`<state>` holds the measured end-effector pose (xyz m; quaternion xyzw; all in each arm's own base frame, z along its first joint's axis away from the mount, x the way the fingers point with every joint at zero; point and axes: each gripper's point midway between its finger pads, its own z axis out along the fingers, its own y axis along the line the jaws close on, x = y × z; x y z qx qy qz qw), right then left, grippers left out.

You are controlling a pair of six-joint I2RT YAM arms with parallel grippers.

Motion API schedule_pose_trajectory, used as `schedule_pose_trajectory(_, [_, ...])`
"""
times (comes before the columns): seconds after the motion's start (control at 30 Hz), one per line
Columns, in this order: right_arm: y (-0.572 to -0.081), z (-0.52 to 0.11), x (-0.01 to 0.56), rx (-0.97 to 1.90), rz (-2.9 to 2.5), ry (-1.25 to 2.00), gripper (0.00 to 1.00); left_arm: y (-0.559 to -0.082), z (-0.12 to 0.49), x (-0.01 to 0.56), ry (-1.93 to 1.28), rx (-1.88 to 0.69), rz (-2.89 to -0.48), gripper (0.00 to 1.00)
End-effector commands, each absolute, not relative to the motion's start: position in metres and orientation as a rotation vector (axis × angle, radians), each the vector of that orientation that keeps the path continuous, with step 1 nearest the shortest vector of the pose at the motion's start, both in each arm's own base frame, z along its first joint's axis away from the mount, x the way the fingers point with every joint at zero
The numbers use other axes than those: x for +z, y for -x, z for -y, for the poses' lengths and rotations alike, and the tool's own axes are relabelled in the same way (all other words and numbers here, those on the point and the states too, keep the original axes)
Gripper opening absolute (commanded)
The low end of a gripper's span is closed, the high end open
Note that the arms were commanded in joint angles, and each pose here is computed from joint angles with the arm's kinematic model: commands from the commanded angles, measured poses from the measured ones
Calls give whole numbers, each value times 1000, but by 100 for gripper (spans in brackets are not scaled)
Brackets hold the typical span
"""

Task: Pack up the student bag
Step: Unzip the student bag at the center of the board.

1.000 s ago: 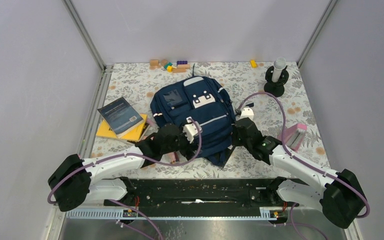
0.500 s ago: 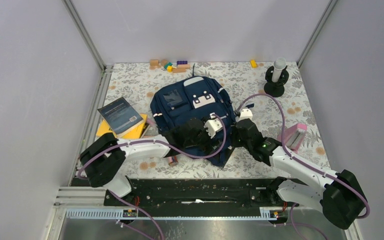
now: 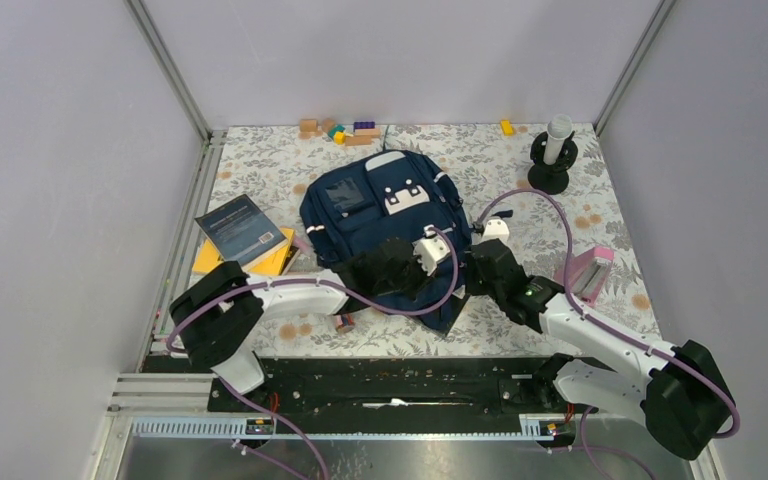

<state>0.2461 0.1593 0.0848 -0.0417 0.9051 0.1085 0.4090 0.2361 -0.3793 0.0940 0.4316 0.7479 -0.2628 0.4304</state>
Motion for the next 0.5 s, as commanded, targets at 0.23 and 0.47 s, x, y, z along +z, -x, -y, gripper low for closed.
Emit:
schedule_pose_trajectory(0.23, [-240,-163,115,380,-2140,228,60,-212,341,126,-1084,-661,-1856,0])
schedule_pose_trajectory(0.47, [-213,-199,140,660,-2002,485,74,-208,308,140,-1016,-580,-1905,0])
